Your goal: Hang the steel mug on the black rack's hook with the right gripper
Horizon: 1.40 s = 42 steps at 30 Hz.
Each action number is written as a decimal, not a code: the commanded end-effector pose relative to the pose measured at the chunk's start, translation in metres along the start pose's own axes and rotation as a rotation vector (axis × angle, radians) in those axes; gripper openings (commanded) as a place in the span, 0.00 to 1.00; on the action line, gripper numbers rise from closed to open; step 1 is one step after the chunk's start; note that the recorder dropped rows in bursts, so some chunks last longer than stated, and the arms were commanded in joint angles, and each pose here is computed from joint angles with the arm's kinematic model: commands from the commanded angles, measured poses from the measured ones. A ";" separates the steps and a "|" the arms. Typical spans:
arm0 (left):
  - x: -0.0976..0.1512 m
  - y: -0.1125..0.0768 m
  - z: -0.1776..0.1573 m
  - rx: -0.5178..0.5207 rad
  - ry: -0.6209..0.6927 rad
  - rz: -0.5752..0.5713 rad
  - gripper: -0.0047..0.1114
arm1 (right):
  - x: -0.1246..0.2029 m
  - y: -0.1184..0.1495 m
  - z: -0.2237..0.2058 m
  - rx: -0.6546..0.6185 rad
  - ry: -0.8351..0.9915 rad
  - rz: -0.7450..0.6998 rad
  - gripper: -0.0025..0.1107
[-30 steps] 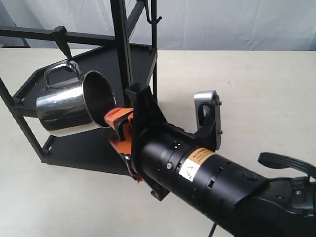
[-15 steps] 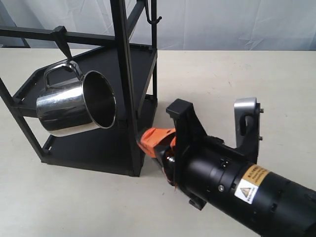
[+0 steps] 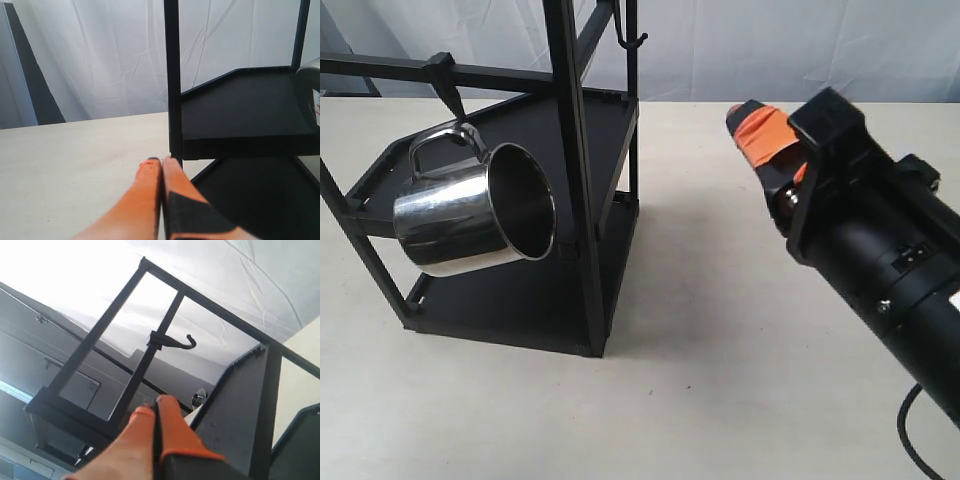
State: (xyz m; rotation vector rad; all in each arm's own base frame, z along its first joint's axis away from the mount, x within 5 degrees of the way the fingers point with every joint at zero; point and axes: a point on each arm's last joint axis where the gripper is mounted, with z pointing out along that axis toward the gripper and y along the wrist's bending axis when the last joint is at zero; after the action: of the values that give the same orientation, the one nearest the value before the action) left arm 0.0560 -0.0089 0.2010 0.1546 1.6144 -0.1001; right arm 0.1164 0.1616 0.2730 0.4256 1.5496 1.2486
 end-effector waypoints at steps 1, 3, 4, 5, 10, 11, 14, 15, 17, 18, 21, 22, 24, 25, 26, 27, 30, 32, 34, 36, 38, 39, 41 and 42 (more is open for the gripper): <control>-0.001 0.000 0.000 0.005 -0.010 -0.001 0.05 | -0.005 0.000 -0.002 -0.006 -0.030 -0.111 0.02; -0.001 0.000 0.000 0.005 -0.010 -0.001 0.05 | -0.003 -0.001 -0.002 0.000 -0.003 -0.224 0.02; -0.001 0.000 0.000 0.005 -0.010 -0.001 0.05 | -0.001 -0.001 -0.002 0.003 0.021 -0.222 0.02; -0.001 0.000 0.000 0.005 -0.010 -0.001 0.05 | -0.001 0.000 -0.003 0.003 0.031 -0.216 0.02; -0.001 0.000 0.000 0.005 -0.010 -0.001 0.05 | -0.013 -0.010 -0.007 0.142 -0.018 -0.513 0.02; -0.001 0.000 0.000 0.005 -0.010 -0.001 0.05 | -0.016 -0.014 -0.007 0.187 -0.031 -0.510 0.02; -0.001 0.000 0.000 0.005 -0.010 -0.001 0.05 | -0.020 -0.018 -0.010 0.253 -0.038 -0.480 0.02; -0.001 0.000 0.000 0.005 -0.010 -0.001 0.05 | -0.022 -0.016 -0.013 0.237 -0.028 -0.455 0.02; -0.001 0.000 0.000 0.005 -0.010 -0.001 0.05 | -0.033 -0.007 -0.022 0.182 -0.001 -0.435 0.02; -0.001 0.000 0.000 0.005 -0.010 -0.001 0.05 | -0.041 -0.001 -0.029 0.134 0.012 -0.468 0.02; -0.001 0.000 0.000 0.005 -0.010 -0.001 0.05 | -0.051 0.005 -0.039 0.059 0.062 -0.542 0.02; -0.001 0.000 0.000 0.005 -0.010 -0.001 0.05 | -0.054 0.004 -0.040 0.057 0.072 -0.558 0.02; -0.001 0.000 0.000 0.005 -0.010 -0.001 0.05 | -0.059 0.001 -0.041 0.055 0.108 -0.571 0.02; -0.001 0.000 0.000 0.005 -0.010 -0.001 0.05 | -0.061 -0.001 -0.042 0.057 0.121 -0.570 0.02; -0.001 0.000 0.000 0.005 -0.010 -0.001 0.05 | -0.065 -0.003 -0.043 0.062 0.131 -0.568 0.02; -0.001 0.000 0.000 0.005 -0.010 -0.001 0.05 | -0.068 -0.005 -0.044 0.066 0.139 -0.569 0.02; -0.001 0.000 0.000 0.005 -0.010 -0.001 0.05 | -0.076 -0.013 -0.051 0.083 0.167 -0.618 0.02; -0.001 0.000 0.000 0.005 -0.010 -0.001 0.05 | -0.077 -0.031 -0.065 0.141 0.198 -0.657 0.02; -0.001 0.000 0.000 0.005 -0.010 -0.001 0.05 | -0.073 -0.053 -0.085 0.221 0.161 -0.627 0.02; -0.001 0.000 0.000 0.005 -0.010 -0.001 0.05 | -0.065 -0.071 -0.107 0.270 0.073 -0.628 0.02; -0.001 0.000 0.000 0.005 -0.010 -0.001 0.05 | -0.057 -0.081 -0.122 0.288 -0.038 -0.669 0.02; -0.001 0.000 0.000 0.005 -0.010 -0.001 0.05 | -0.054 -0.084 -0.128 0.303 -0.082 -0.726 0.02; -0.001 0.000 0.000 0.005 -0.010 -0.001 0.05 | -0.052 -0.093 -0.129 0.368 -0.083 -0.758 0.02; -0.001 0.000 0.000 0.005 -0.010 -0.001 0.05 | -0.050 -0.101 -0.130 0.398 -0.075 -0.766 0.02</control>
State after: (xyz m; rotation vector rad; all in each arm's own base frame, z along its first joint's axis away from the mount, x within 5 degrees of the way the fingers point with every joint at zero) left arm 0.0560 -0.0089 0.2010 0.1546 1.6144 -0.1001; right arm 0.0542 0.0211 0.2093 0.1034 1.6307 0.3893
